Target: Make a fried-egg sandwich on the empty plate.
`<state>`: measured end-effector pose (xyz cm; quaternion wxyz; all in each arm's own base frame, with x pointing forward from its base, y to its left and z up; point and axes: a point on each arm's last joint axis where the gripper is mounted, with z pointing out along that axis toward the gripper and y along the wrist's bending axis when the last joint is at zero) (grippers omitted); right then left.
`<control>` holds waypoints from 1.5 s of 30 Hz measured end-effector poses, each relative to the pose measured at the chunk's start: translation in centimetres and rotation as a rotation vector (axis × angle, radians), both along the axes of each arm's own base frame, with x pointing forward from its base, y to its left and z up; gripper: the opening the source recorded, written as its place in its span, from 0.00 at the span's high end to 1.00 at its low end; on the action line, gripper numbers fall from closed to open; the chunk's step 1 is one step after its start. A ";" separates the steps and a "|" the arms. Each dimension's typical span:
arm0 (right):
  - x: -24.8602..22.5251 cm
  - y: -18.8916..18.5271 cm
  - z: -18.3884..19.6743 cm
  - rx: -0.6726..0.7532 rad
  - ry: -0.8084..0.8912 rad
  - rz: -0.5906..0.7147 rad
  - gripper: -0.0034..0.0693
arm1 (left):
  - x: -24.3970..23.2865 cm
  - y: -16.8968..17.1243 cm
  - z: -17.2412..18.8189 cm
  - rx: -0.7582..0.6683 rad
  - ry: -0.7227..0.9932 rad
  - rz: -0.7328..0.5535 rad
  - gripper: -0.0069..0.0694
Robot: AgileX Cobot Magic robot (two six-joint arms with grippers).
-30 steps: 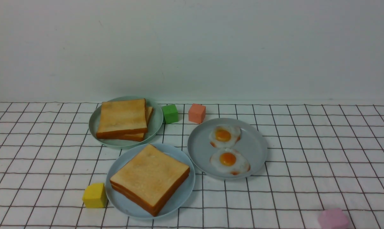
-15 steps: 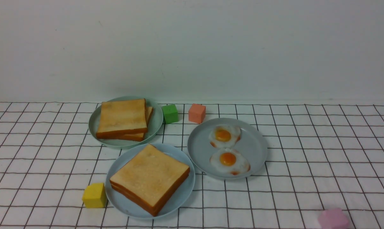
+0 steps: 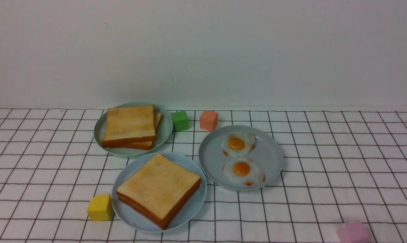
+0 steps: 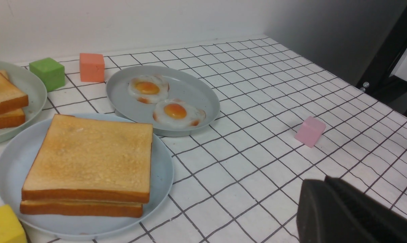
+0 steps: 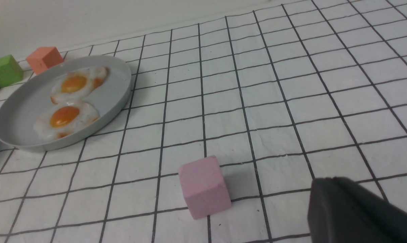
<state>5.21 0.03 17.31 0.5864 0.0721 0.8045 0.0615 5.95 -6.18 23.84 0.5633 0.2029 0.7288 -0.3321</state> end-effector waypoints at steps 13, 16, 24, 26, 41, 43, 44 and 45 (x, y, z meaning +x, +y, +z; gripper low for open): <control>0.0 0.0 0.0 0.000 0.000 0.000 0.95 | -0.2 2.7 0.4 -0.089 -0.150 0.264 0.93; 0.0 0.0 0.0 0.000 0.000 0.000 0.95 | -0.6 4.1 -0.6 -0.114 -0.186 0.429 0.93; 0.0 0.0 0.0 0.000 0.000 0.000 0.94 | -0.5 5.7 -6.0 -0.011 0.087 0.739 0.93; 0.0 0.0 0.0 0.000 0.000 0.000 0.94 | -0.7 5.7 -6.8 0.019 0.166 0.743 0.93; 0.0 0.0 0.0 -0.001 0.000 0.000 0.91 | -0.7 5.6 -7.0 0.026 0.184 0.742 0.93; 0.0 0.0 0.0 -0.002 0.000 0.000 0.91 | -0.7 5.6 -7.0 0.026 0.184 0.742 0.93; 0.0 0.0 0.0 -0.002 0.000 0.000 0.90 | -0.7 5.6 -7.0 0.026 0.184 0.742 0.93; 0.0 0.0 0.0 -0.002 0.000 0.000 0.90 | -0.7 5.6 -7.0 0.026 0.184 0.742 0.93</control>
